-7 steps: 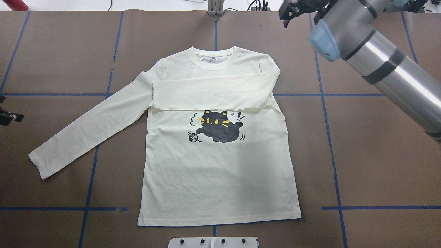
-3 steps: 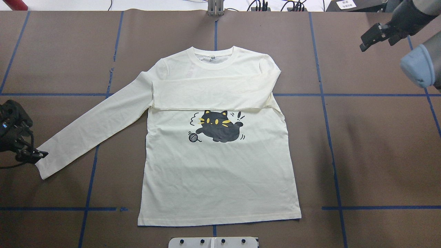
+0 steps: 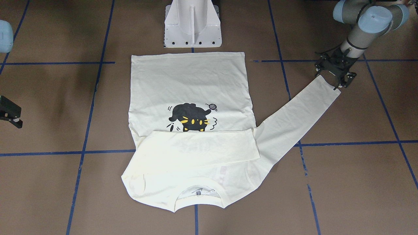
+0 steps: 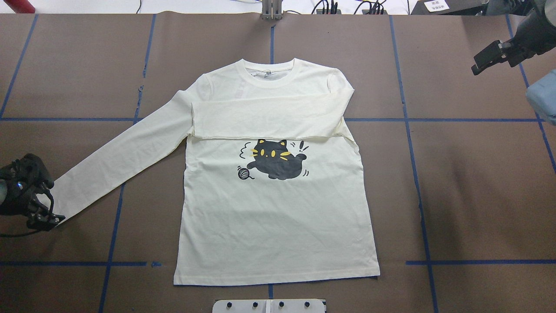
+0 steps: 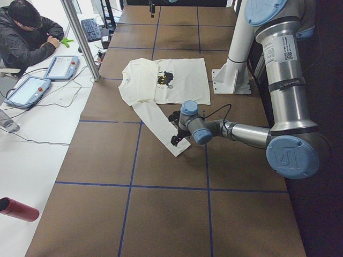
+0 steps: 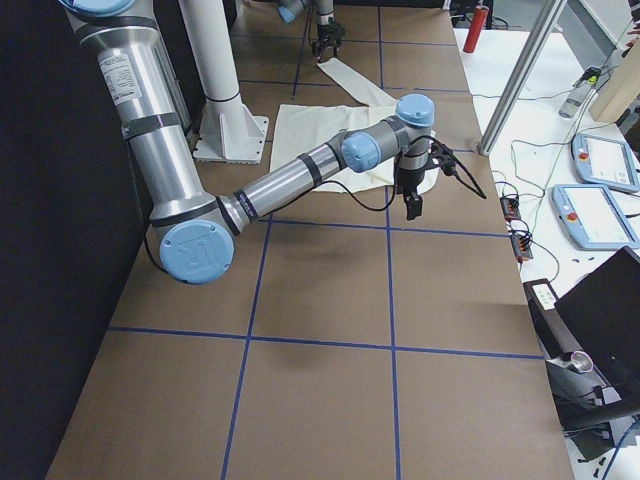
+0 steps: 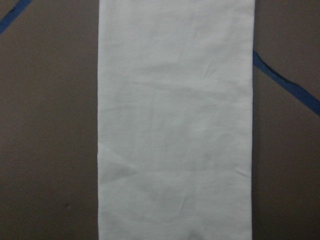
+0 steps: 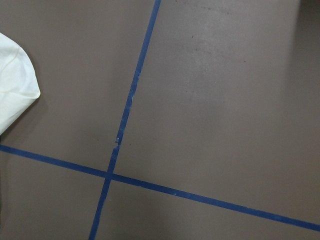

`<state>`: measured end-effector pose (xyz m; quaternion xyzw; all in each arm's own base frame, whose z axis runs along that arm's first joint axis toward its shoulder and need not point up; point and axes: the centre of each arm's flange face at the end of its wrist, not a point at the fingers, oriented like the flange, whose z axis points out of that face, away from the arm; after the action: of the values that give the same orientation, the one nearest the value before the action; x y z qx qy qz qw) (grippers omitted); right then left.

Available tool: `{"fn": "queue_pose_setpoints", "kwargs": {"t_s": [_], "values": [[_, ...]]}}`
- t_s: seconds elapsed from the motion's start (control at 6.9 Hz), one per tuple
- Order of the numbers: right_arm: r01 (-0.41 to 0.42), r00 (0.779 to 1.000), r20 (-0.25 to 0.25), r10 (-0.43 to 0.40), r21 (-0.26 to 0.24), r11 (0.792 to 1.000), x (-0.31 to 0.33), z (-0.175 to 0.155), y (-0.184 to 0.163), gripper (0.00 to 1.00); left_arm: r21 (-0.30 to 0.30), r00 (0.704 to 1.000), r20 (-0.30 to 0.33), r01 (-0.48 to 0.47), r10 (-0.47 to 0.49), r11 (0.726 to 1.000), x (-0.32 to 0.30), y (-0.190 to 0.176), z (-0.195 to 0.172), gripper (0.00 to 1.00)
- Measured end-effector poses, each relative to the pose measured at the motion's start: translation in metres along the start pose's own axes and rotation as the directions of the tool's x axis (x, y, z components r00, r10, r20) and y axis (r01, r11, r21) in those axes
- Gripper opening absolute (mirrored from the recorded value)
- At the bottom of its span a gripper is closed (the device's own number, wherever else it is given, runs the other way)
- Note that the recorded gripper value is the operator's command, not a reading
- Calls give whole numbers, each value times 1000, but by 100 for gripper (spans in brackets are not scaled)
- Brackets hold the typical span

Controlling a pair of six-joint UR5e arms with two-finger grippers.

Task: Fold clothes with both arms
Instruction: 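Lower the left gripper and grasp the cuff of the other sleeve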

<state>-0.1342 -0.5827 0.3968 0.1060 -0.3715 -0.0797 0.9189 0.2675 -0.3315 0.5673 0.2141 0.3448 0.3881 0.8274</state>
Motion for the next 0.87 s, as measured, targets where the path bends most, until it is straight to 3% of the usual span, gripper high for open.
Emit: {"fn": "queue_pose_setpoints", "kwargs": {"t_s": [0.43,0.87], "values": [[-4,1000,-8,4,0,1000,6,0,9,100,-32,1000,-14,-25,25,999,12,17,9,99],[-8,1000,-11,8,0,1000,9,0,11,100,-27,999,23,-32,32,999,12,17,11,96]]}}
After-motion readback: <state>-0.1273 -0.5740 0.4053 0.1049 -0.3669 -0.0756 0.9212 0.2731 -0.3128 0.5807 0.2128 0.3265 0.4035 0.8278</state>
